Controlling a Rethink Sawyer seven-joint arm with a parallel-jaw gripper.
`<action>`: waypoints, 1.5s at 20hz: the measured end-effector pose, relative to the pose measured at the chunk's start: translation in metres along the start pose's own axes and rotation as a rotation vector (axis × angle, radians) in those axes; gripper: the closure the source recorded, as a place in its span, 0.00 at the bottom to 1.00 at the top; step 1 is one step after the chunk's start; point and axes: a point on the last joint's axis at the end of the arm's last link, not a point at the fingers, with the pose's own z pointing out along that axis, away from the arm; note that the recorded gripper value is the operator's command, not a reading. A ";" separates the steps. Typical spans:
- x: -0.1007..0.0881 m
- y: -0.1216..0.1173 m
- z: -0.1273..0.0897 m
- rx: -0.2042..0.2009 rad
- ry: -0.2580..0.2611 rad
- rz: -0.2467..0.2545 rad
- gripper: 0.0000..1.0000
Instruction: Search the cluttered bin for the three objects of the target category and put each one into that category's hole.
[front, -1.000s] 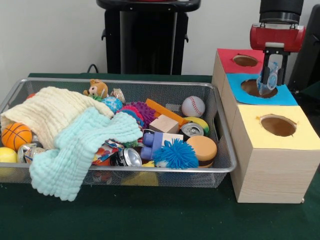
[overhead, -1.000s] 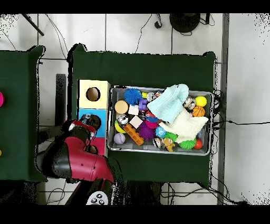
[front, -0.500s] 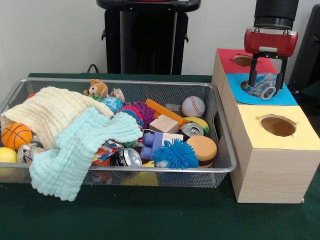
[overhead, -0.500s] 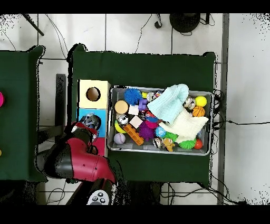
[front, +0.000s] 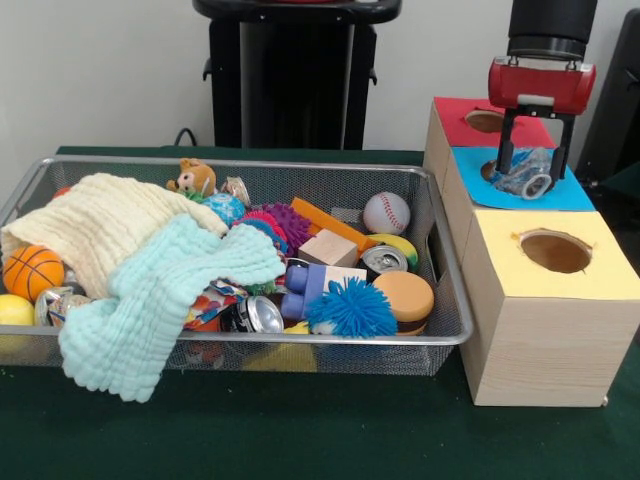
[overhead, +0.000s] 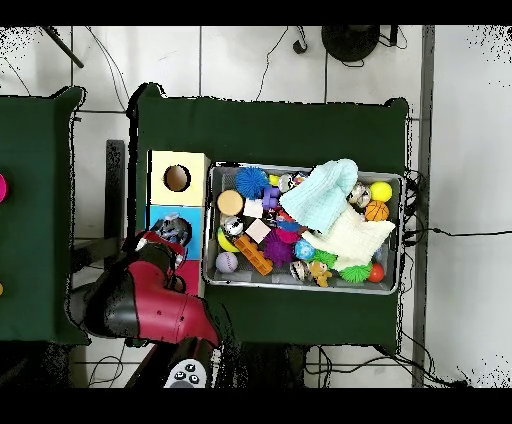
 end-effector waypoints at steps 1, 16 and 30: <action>0.000 0.000 0.000 0.001 -0.001 -0.001 0.00; 0.000 0.007 -0.006 -0.003 -0.029 -0.025 1.00; 0.002 0.007 -0.043 0.035 -0.041 -0.067 1.00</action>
